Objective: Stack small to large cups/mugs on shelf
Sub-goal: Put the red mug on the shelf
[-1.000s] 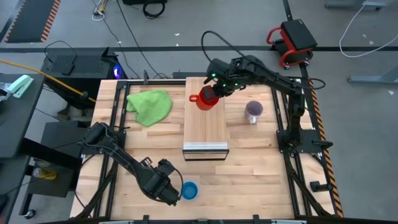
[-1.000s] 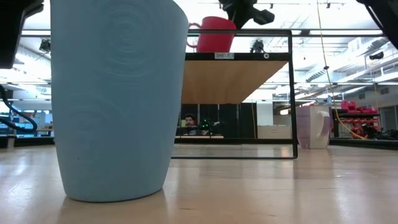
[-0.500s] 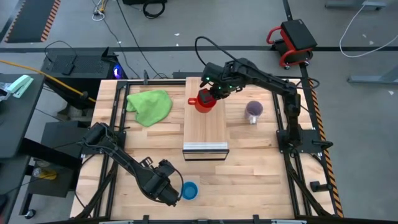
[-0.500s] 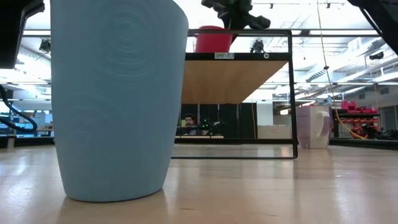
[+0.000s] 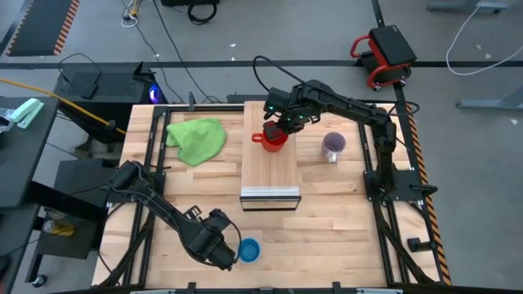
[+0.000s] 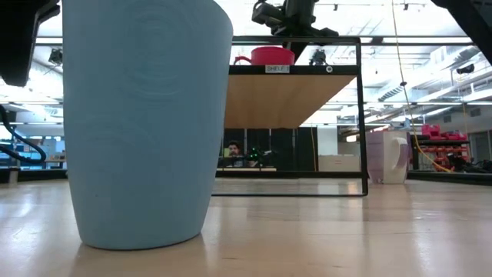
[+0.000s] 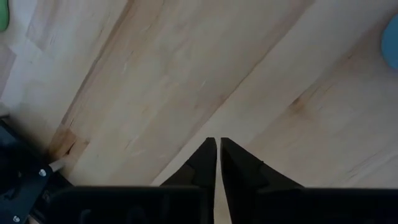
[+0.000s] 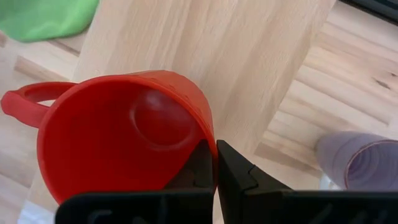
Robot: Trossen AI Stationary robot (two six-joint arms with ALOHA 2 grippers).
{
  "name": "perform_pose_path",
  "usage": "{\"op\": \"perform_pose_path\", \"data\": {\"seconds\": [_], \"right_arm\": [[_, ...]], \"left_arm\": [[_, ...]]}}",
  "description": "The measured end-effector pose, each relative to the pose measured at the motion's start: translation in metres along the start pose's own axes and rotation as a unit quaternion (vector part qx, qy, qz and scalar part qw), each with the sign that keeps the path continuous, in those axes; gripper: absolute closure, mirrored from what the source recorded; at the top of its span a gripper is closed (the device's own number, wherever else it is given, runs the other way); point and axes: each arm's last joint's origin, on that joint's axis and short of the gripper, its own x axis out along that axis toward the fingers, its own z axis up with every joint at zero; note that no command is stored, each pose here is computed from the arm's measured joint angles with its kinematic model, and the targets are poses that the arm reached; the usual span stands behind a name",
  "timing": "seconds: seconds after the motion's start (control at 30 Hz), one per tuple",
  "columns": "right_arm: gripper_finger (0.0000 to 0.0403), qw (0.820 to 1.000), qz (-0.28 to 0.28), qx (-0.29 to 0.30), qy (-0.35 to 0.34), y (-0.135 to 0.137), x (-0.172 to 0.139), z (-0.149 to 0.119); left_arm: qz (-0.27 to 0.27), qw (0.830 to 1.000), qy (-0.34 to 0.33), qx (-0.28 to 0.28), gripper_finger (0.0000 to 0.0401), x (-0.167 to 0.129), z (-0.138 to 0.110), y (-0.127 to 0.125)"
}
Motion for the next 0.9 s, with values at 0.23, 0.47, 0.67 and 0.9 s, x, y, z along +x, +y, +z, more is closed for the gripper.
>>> {"op": "perform_pose_path", "data": {"seconds": [0.23, 0.47, 0.67, 0.9], "right_arm": [[0.0398, 1.0, 0.006, 0.003, 0.013, 0.001, 0.002, -0.001], [0.0398, 1.0, 0.01, -0.003, 0.017, 0.003, 0.001, -0.005], [0.0398, 1.0, 0.014, -0.02, 0.019, 0.011, 0.0, -0.015], [0.0398, 0.998, 0.03, -0.04, 0.026, 0.031, -0.009, -0.047]], "left_arm": [[0.001, 1.0, -0.004, -0.002, 0.039, 0.0, 0.002, 0.0], [0.003, 1.0, -0.012, -0.002, 0.0382, 0.001, 0.004, 0.001], [0.003, 1.0, -0.013, -0.003, 0.0381, 0.001, 0.004, 0.001], [0.004, 1.0, -0.013, 0.004, 0.039, 0.001, 0.004, 0.001]]}}
